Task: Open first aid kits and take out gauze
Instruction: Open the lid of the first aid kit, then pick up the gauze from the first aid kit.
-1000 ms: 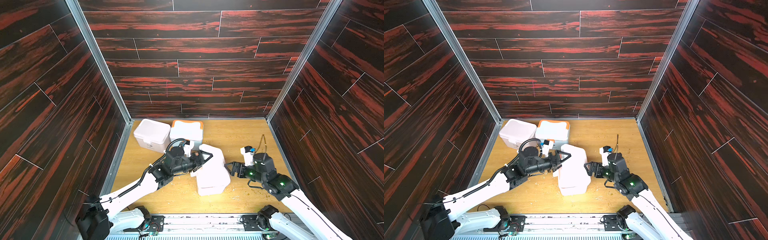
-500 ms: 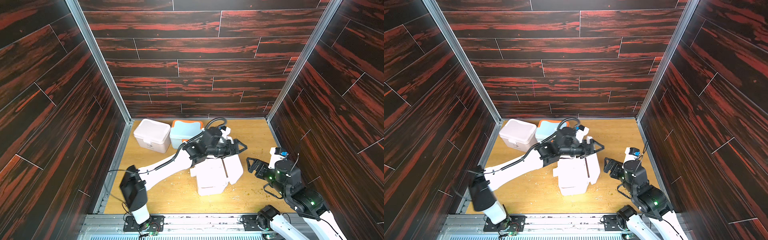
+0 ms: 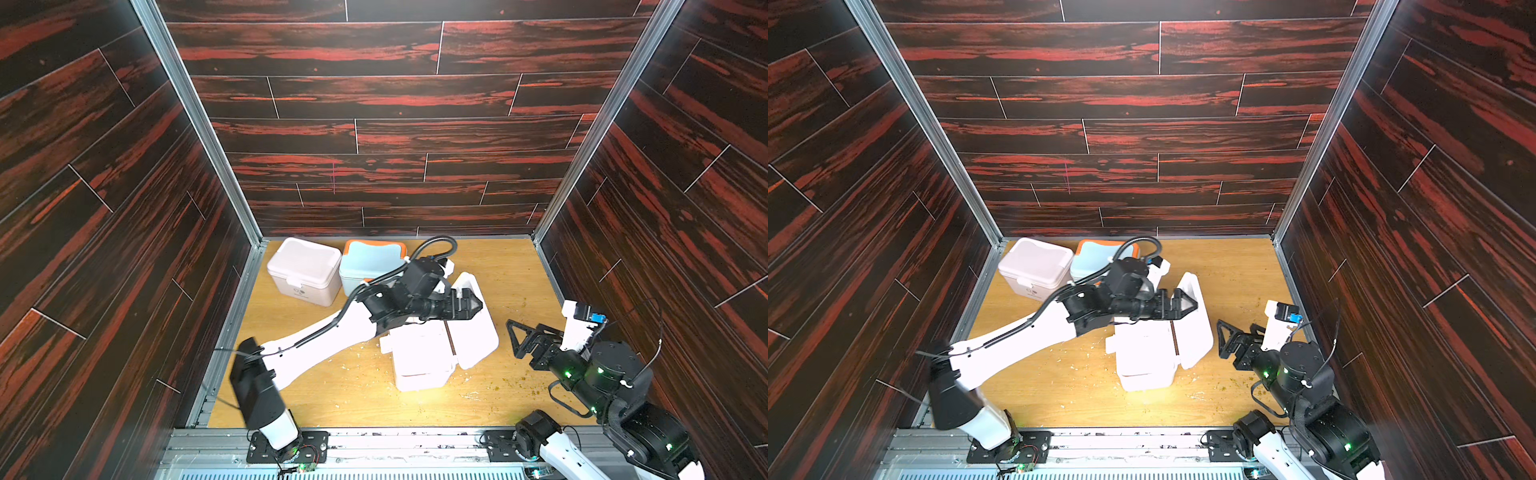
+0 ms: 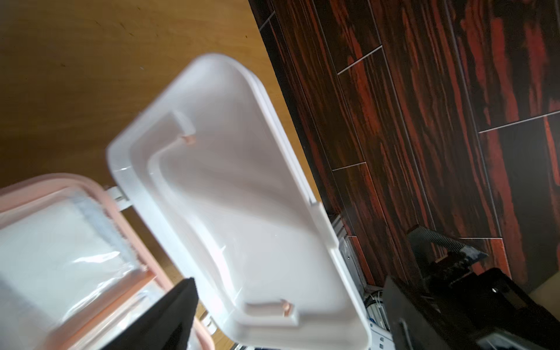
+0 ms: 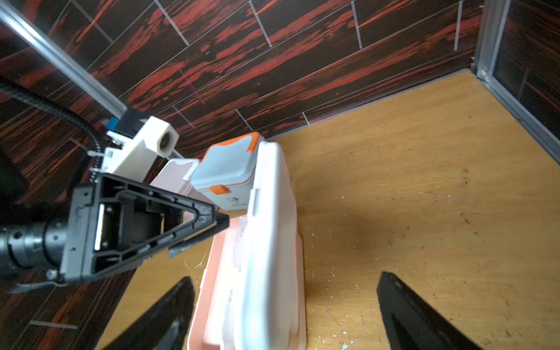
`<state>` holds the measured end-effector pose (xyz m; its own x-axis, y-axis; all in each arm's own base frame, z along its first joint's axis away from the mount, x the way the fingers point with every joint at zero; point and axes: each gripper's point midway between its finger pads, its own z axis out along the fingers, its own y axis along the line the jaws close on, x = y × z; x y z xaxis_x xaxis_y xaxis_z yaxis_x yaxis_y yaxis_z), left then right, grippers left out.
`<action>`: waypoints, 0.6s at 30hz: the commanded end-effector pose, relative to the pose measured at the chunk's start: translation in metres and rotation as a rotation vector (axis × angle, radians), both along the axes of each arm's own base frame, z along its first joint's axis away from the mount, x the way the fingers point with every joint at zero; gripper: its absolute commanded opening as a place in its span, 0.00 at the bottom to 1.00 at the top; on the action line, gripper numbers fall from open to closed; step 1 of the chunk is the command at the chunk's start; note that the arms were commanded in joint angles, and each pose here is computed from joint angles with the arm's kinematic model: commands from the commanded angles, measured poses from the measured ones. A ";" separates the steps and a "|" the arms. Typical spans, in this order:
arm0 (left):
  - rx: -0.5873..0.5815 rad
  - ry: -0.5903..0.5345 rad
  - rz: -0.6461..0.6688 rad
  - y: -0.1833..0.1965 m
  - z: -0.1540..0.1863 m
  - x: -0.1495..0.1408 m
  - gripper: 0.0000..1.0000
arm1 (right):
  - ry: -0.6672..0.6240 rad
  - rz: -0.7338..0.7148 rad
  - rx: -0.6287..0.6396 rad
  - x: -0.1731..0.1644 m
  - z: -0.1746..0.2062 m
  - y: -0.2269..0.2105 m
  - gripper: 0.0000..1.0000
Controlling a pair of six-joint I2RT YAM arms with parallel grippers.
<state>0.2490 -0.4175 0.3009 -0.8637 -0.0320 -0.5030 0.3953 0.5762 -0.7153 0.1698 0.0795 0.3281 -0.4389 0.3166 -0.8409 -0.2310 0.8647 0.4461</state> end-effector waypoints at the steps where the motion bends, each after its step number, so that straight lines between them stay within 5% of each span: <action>1: 0.088 -0.077 0.120 0.041 -0.004 0.006 1.00 | -0.051 0.157 -0.002 -0.006 0.019 0.025 0.93; 9: 0.217 -0.050 0.240 0.080 -0.055 0.008 1.00 | -0.054 0.279 0.001 -0.003 0.031 0.050 0.86; 18: 0.323 0.007 0.273 0.086 -0.100 0.018 0.92 | 0.175 0.371 -0.050 0.012 -0.023 0.080 0.81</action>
<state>0.2619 -0.3408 0.2137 -0.8455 -0.0920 -0.5260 0.2334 0.8222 -0.5191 0.1845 0.1545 0.3251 -0.5976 0.1135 -0.7937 -0.4651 0.7573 0.4584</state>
